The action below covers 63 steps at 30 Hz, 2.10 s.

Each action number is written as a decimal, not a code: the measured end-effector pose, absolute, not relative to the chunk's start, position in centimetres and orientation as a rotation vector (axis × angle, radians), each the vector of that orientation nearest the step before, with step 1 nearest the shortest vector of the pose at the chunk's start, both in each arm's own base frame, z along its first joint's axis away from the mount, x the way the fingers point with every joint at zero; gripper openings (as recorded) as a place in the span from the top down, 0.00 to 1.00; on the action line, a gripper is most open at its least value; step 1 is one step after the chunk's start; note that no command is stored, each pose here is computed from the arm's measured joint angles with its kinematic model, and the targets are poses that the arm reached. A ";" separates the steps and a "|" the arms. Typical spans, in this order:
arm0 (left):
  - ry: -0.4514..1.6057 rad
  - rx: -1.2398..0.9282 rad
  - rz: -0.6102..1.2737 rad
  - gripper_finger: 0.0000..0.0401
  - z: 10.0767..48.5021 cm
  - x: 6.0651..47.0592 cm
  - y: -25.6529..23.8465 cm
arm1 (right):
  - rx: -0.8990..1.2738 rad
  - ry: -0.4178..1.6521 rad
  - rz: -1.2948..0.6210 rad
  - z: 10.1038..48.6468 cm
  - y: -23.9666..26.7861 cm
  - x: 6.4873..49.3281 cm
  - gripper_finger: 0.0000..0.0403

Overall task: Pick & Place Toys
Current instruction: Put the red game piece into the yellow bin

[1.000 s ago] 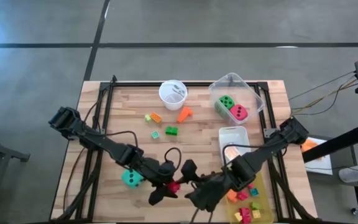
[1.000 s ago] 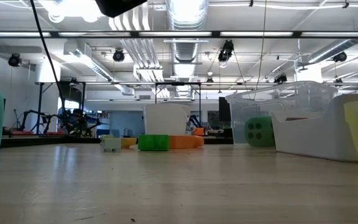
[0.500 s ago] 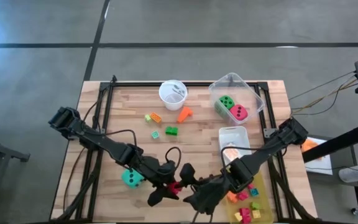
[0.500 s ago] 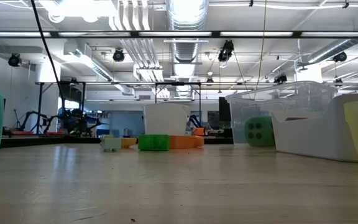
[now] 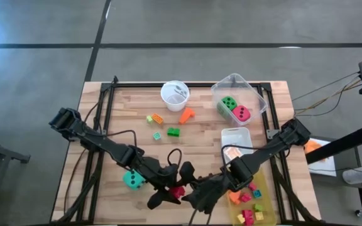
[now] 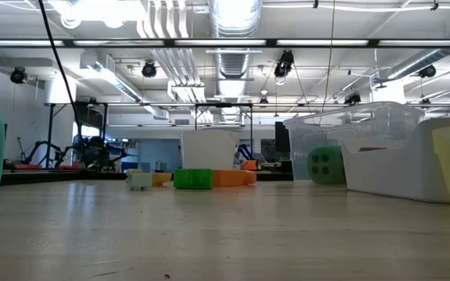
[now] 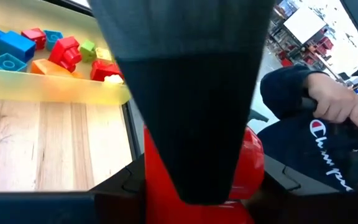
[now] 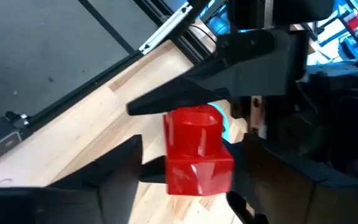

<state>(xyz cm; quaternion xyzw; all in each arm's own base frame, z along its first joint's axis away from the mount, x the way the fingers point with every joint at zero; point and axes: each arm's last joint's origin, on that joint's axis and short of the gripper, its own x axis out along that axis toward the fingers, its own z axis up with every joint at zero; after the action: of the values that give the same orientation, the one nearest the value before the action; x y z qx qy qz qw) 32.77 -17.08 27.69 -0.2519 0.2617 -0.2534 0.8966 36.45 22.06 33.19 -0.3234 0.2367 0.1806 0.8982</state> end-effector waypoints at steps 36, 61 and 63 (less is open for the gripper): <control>0.576 -0.567 -0.574 0.30 27.8 32.6 -17.2 | -0.532 0.526 0.476 33.0 22.3 36.2 0.69; 0.949 -0.478 -0.074 0.22 26.7 28.1 -13.9 | 0.031 1.367 0.341 29.5 22.9 29.5 0.69; 0.945 -0.465 -0.004 0.22 26.6 27.9 -13.7 | 0.057 1.453 0.268 29.3 23.2 28.3 0.69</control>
<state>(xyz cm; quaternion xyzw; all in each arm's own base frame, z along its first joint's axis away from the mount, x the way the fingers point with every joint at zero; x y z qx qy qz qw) 27.91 -13.66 26.62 -0.2220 0.4508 -0.0021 0.8646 28.28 23.23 29.35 0.0258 0.6623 0.1219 0.7388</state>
